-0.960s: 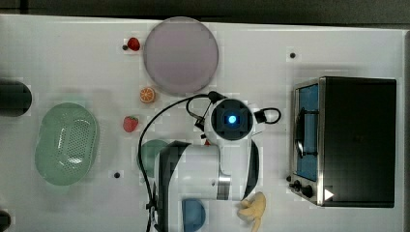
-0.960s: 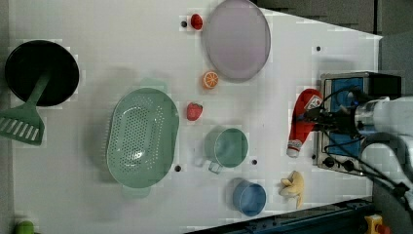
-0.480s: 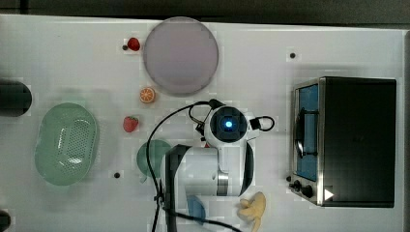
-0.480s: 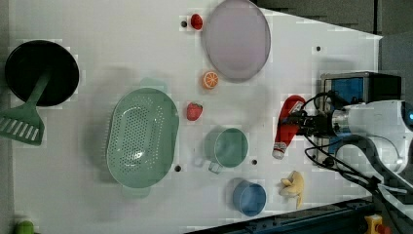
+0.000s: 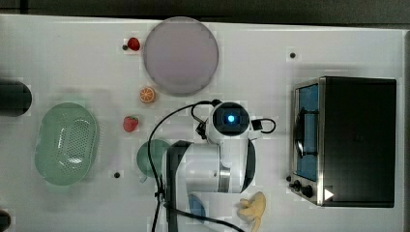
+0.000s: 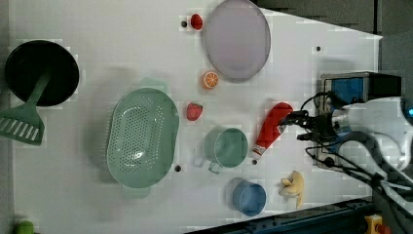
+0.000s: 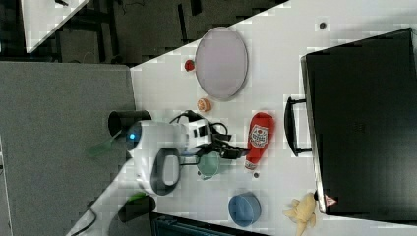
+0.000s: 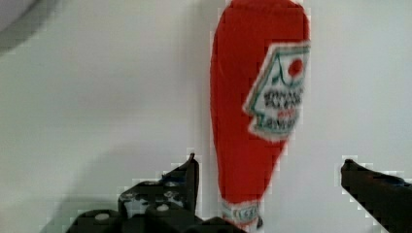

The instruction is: Pick ketchup from plate and place it on table.

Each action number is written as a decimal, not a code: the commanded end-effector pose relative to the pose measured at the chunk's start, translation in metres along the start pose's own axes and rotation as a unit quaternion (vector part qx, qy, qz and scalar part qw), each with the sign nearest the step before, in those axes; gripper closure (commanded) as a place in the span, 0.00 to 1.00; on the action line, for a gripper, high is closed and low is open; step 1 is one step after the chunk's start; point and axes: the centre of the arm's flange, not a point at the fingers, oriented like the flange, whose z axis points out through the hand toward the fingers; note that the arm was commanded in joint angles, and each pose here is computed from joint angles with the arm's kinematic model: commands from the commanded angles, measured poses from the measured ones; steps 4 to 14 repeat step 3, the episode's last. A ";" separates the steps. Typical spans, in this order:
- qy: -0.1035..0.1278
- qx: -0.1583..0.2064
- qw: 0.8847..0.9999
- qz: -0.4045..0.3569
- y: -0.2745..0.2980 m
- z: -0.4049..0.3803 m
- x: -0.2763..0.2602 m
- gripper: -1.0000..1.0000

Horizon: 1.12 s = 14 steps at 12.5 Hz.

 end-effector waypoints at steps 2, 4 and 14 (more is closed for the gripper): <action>0.091 0.044 0.993 0.063 -0.016 -0.161 0.016 0.00; 0.108 0.057 0.989 0.087 -0.017 -0.194 0.017 0.00; 0.108 0.057 0.989 0.087 -0.017 -0.194 0.017 0.00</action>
